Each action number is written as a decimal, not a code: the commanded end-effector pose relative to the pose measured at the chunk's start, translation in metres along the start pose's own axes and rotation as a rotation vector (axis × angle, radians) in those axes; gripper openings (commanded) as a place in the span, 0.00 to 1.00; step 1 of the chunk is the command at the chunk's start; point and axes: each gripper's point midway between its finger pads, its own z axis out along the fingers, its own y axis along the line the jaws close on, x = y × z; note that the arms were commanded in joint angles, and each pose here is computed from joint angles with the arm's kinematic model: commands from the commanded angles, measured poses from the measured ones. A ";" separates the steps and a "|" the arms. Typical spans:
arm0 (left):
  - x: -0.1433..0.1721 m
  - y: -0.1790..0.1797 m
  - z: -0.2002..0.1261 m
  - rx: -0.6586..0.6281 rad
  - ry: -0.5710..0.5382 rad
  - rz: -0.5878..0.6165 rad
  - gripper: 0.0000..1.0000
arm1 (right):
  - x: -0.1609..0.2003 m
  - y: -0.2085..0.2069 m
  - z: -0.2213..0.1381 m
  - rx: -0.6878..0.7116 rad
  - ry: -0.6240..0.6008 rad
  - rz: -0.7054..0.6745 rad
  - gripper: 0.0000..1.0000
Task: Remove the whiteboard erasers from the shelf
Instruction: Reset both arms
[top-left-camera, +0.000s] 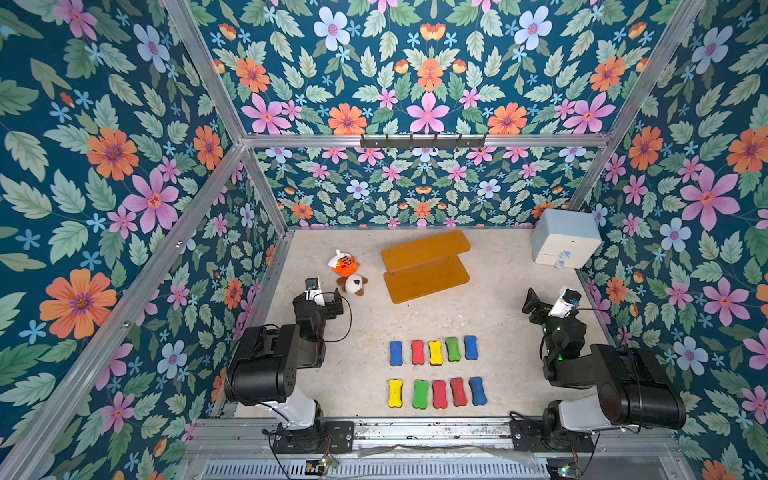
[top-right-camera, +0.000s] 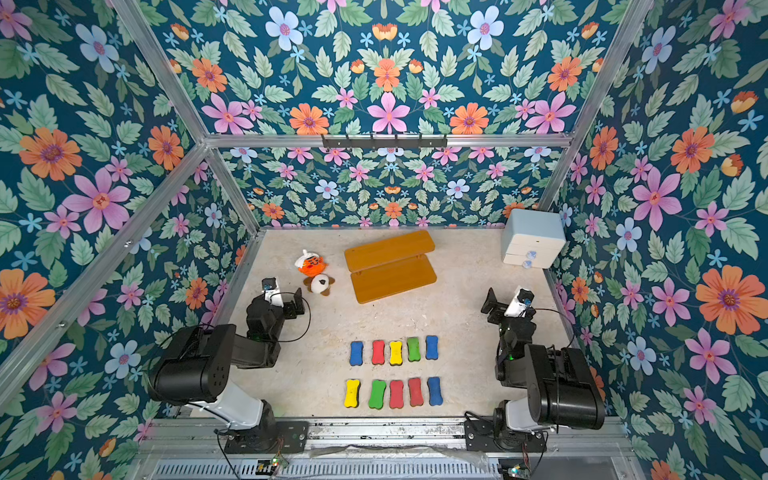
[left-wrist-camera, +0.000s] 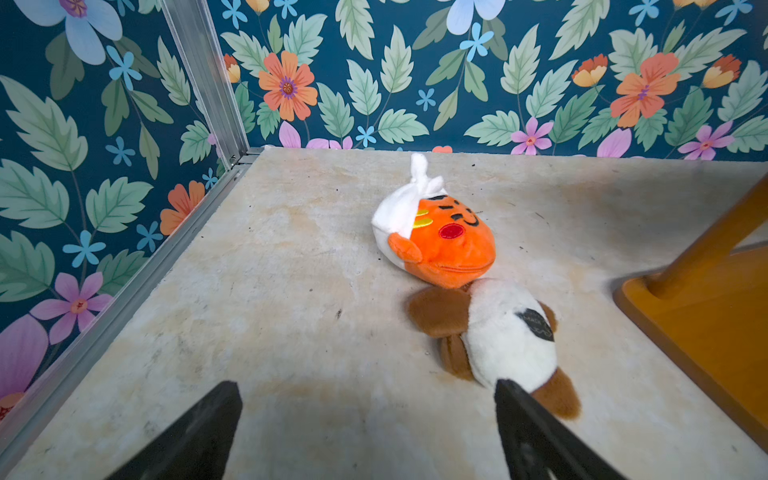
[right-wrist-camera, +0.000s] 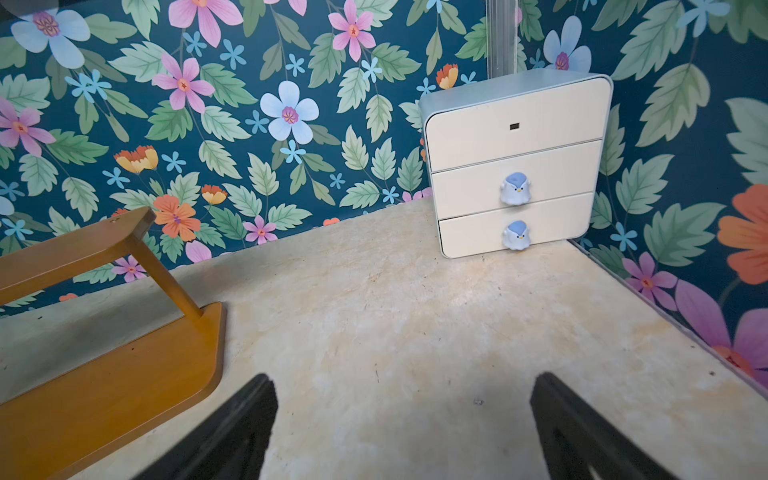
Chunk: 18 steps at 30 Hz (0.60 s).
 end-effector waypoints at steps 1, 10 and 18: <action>-0.007 0.002 0.000 -0.008 -0.025 -0.011 0.99 | -0.003 0.003 0.000 -0.012 -0.008 -0.005 0.99; -0.007 0.002 0.000 -0.009 -0.025 -0.011 0.99 | -0.002 0.002 0.000 -0.011 -0.007 -0.005 0.99; -0.006 0.002 0.001 -0.010 -0.024 -0.011 0.99 | 0.002 0.011 0.007 -0.009 0.020 -0.043 0.99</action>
